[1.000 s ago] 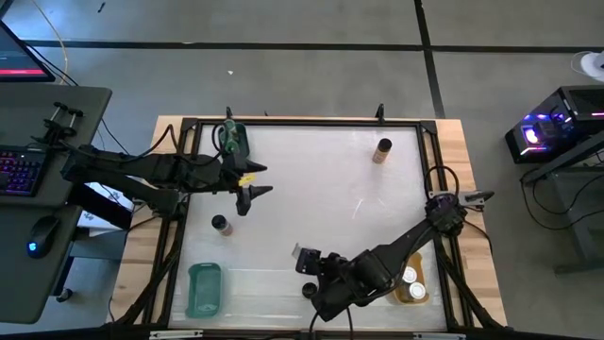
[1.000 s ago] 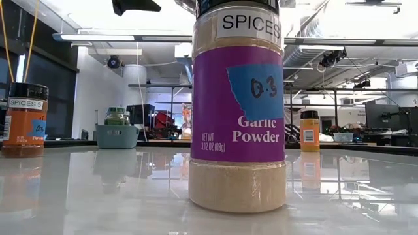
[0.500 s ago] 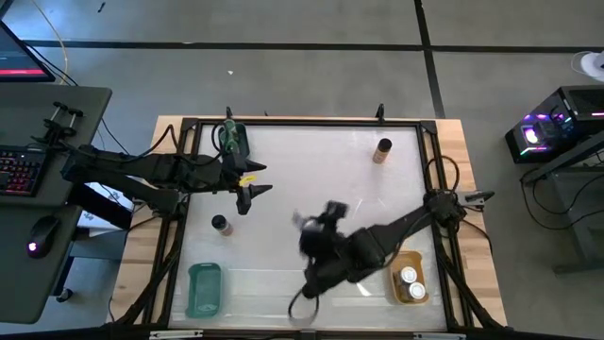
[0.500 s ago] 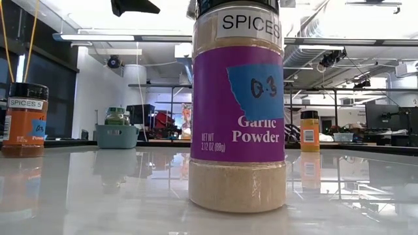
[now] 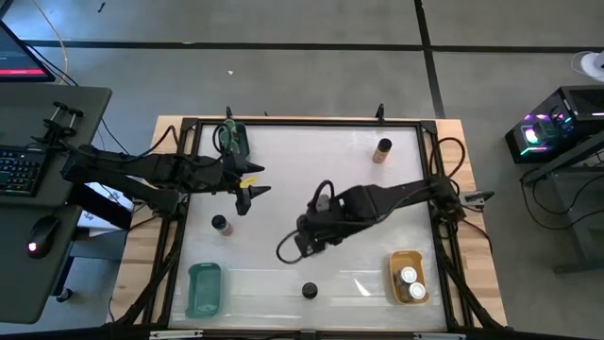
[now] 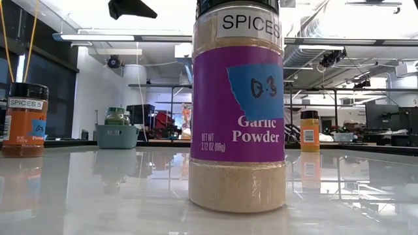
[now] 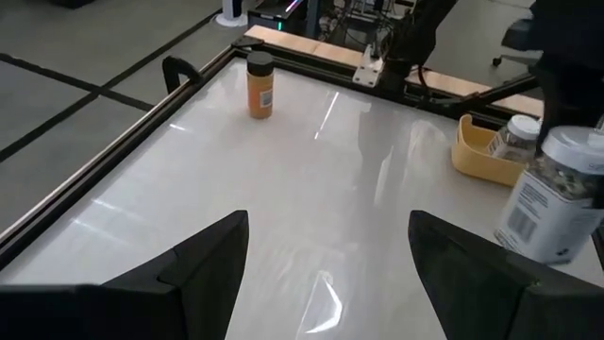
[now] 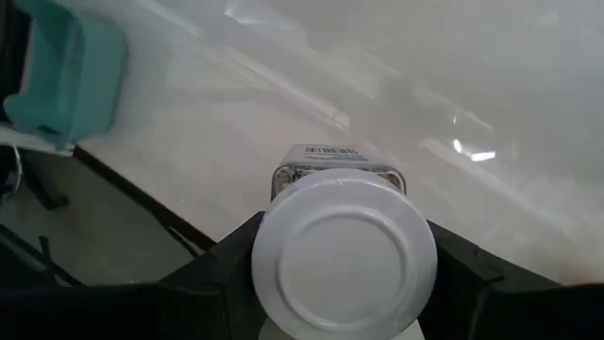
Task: Sort spices by type
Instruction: Put the white seasoning bottle into the yellow bin
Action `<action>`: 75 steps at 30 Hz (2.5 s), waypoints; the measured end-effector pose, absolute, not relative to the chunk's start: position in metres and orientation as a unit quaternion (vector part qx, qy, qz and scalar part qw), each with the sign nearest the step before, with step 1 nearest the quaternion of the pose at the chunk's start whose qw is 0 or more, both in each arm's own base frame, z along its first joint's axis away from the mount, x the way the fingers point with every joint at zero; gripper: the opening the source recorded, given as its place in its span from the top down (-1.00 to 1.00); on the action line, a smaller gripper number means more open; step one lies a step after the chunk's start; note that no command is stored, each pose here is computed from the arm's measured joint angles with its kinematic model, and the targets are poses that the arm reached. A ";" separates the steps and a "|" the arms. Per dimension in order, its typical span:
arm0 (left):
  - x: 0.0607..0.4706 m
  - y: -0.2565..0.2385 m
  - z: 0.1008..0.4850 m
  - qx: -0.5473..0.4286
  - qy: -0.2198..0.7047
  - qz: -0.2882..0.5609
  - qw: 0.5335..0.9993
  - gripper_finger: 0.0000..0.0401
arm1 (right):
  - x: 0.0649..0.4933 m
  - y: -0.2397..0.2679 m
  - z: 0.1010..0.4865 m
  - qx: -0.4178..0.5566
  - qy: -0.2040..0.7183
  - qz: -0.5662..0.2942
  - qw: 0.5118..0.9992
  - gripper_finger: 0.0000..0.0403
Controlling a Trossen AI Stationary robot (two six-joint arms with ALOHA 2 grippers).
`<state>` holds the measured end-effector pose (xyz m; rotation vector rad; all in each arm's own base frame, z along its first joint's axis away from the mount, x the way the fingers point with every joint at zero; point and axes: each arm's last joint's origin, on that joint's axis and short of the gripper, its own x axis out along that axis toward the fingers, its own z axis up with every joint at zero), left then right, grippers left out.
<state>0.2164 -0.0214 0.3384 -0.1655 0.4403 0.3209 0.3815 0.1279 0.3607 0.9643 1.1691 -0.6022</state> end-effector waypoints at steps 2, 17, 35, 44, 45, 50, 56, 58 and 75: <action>0.216 -0.021 0.337 -0.079 0.222 0.158 0.959 -0.39 | 0.382 0.123 0.360 0.440 0.526 -0.274 0.674 0.02; 0.214 -0.021 0.335 -0.054 0.239 0.154 0.957 -0.39 | 0.365 0.151 0.356 0.363 0.575 -0.244 0.691 0.02; 0.215 -0.021 0.336 -0.066 0.236 0.153 0.957 -0.39 | 0.190 0.139 0.338 0.495 0.535 -0.418 0.542 0.02; 0.215 -0.020 0.336 -0.075 0.226 0.173 0.956 -0.39 | 0.173 0.157 0.301 0.471 0.529 -0.453 0.541 0.02; 0.215 -0.020 0.337 -0.076 0.223 0.173 0.956 -0.39 | 0.173 0.157 0.299 0.467 0.531 -0.453 0.543 0.02; 0.217 -0.021 0.340 -0.081 0.209 0.171 0.959 -0.39 | 0.173 0.156 0.292 0.458 0.531 -0.456 0.549 0.02; 0.217 -0.021 0.340 -0.089 0.207 0.172 0.959 -0.39 | 0.174 0.157 0.280 0.461 0.538 -0.452 0.542 0.02; 0.217 -0.021 0.340 -0.094 0.206 0.173 0.958 -0.39 | 0.173 0.158 0.274 0.461 0.545 -0.452 0.535 0.02; 0.217 -0.021 0.339 -0.093 0.207 0.173 0.958 -0.39 | 0.171 0.159 0.247 0.464 0.557 -0.450 0.521 0.02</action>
